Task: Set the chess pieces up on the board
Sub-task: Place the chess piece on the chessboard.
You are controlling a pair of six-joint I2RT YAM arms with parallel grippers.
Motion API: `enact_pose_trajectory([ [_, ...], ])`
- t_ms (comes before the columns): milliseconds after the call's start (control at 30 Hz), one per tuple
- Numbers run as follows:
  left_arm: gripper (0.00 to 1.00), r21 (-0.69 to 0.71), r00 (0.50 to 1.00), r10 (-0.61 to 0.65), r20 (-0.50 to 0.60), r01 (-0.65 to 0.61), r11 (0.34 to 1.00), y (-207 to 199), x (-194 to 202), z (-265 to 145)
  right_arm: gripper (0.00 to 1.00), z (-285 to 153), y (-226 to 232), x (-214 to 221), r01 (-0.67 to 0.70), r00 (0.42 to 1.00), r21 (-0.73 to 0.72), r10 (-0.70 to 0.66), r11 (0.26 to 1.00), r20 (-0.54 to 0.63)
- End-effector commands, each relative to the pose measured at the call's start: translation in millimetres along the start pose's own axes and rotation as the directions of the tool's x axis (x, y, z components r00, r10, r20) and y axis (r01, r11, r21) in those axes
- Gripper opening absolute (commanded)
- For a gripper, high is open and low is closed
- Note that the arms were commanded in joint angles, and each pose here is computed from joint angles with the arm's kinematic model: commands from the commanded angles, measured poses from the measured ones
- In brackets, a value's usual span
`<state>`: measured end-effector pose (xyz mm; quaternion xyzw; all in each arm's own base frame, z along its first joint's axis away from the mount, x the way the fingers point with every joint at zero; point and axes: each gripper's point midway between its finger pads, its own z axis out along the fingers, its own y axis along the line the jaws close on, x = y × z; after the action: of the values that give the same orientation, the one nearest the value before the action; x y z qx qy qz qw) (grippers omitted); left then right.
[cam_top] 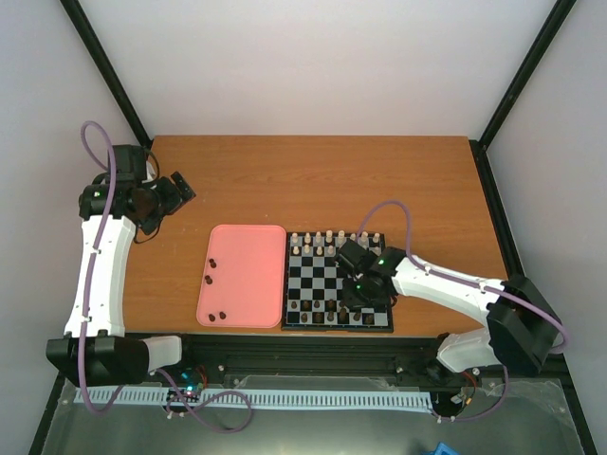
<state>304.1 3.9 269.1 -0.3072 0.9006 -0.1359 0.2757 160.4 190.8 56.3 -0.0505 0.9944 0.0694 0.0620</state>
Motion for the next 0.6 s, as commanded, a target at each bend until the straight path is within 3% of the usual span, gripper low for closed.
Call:
enact_pose_trajectory([
  [0, 1.0, 0.004, 1.0, 0.01, 0.018, -0.01, 1.0, -2.4, -5.1, -0.6, 0.03, 4.5, 3.7, -8.7, -0.014, 1.0, -0.017, 0.014, 1.0, 0.017],
  [567, 1.0, 0.005, 1.0, 0.011, 0.005, -0.011, 1.0, -2.5, -3.3, 3.7, 0.03, 11.9, -4.2, 3.3, -0.013, 1.0, 0.001, 0.013, 1.0, -0.025],
])
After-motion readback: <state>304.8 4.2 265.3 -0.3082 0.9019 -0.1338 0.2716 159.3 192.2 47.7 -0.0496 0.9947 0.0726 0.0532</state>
